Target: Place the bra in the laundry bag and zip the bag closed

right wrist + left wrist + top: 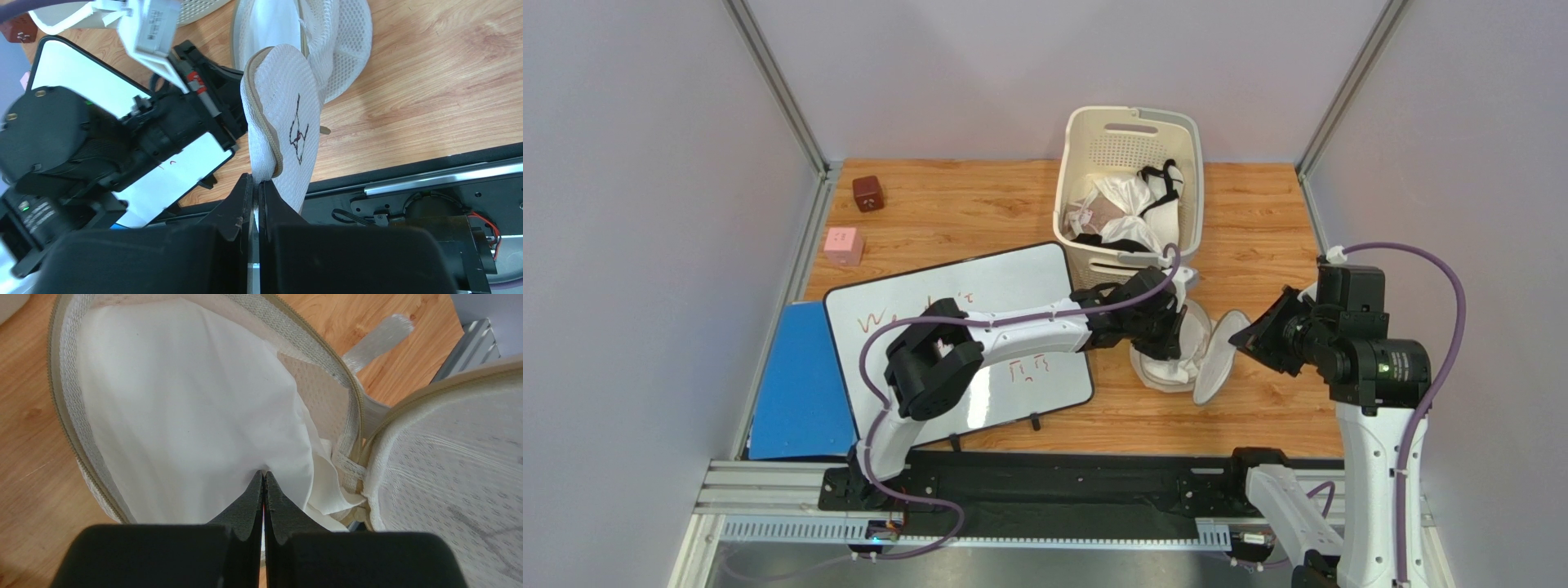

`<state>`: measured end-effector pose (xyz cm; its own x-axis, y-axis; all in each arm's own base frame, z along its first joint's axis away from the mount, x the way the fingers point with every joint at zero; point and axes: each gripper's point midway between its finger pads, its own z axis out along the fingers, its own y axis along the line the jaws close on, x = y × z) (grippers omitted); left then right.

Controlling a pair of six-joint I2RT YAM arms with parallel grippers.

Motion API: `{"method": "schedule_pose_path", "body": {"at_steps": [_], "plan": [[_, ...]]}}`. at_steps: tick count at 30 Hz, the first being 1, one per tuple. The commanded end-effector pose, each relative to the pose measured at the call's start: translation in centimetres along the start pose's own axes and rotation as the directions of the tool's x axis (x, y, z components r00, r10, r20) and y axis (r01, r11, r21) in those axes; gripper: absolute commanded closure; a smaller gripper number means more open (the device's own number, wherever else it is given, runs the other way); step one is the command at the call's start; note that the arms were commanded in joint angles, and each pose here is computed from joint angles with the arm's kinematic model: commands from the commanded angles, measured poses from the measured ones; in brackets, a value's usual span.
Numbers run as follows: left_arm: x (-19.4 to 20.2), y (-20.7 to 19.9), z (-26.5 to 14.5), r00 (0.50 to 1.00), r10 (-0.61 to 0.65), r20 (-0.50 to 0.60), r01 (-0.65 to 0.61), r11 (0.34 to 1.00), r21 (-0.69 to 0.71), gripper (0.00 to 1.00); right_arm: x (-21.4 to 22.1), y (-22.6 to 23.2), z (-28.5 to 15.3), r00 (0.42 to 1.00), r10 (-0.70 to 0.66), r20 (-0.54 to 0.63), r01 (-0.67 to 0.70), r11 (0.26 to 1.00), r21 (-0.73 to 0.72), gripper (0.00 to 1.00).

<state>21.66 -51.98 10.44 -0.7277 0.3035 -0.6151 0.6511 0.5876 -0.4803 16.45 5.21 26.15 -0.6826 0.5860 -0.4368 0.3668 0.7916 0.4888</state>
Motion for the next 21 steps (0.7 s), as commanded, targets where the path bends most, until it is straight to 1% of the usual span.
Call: {"method": "schedule_pose_path", "body": {"at_steps": [1,3,10,13,14,16,17,18,19,20,21], "plan": [[0.6,0.1,1.9,1.0,-0.024,0.011,0.024,1.0,-0.006,1.0,1.5,0.5,-1.8,0.998,0.014,-0.065,-0.015,1.0,-0.016,1.0],[0.9,1.1,2.4,1.0,-0.009,0.016,0.01,0.998,-0.064,1.0,1.4,0.6,-2.0,0.998,0.012,-0.064,-0.013,1.0,-0.019,1.0],[1.0,3.6,3.3,0.999,0.024,0.035,-0.017,0.983,-0.18,1.0,1.5,0.6,-2.0,0.998,0.016,-0.067,-0.017,1.0,-0.016,1.0],[0.2,3.6,1.7,0.997,0.065,0.049,-0.053,0.977,-0.207,1.0,1.5,0.4,-2.0,0.998,0.009,-0.064,-0.01,1.0,-0.006,1.0],[-0.9,2.9,0.3,0.993,0.093,0.074,-0.077,0.976,-0.202,1.0,1.5,0.3,-2.0,0.998,0.01,-0.064,-0.01,1.0,-0.004,1.0],[-1.4,2.8,-1.2,0.99,0.12,0.078,-0.1,0.969,-0.225,1.0,1.5,0.3,-2.0,0.998,0.007,-0.064,-0.007,1.0,-0.002,1.0],[-2.6,2.1,-2.8,0.986,0.129,0.103,-0.103,0.969,-0.225,0.98,1.5,0.2,-2.0,0.998,0.005,-0.063,-0.005,1.0,-0.001,1.0],[-2.3,2.2,-3.6,0.986,0.142,0.082,-0.119,0.964,-0.237,0.97,1.5,0.2,-2.1,0.998,0.004,-0.058,-0.004,1.0,-0.001,1.0],[-2.7,1.9,-4.4,0.985,0.149,0.086,-0.125,0.964,-0.236,0.96,1.5,0.1,-2.0,0.998,0.003,-0.06,-0.003,1.0,0.002,1.0],[-3.3,1.3,-5.7,0.983,0.157,0.098,-0.132,0.965,-0.227,0.92,1.5,0.1,-2.0,0.998,0.002,-0.059,-0.002,1.0,0.003,1.0],[-3.2,1.2,-6.5,0.983,0.162,0.084,-0.139,0.963,-0.231,0.89,1.6,0.0,-2.0,0.998,0.002,-0.06,-0.002,1.0,0.004,1.0]]}}
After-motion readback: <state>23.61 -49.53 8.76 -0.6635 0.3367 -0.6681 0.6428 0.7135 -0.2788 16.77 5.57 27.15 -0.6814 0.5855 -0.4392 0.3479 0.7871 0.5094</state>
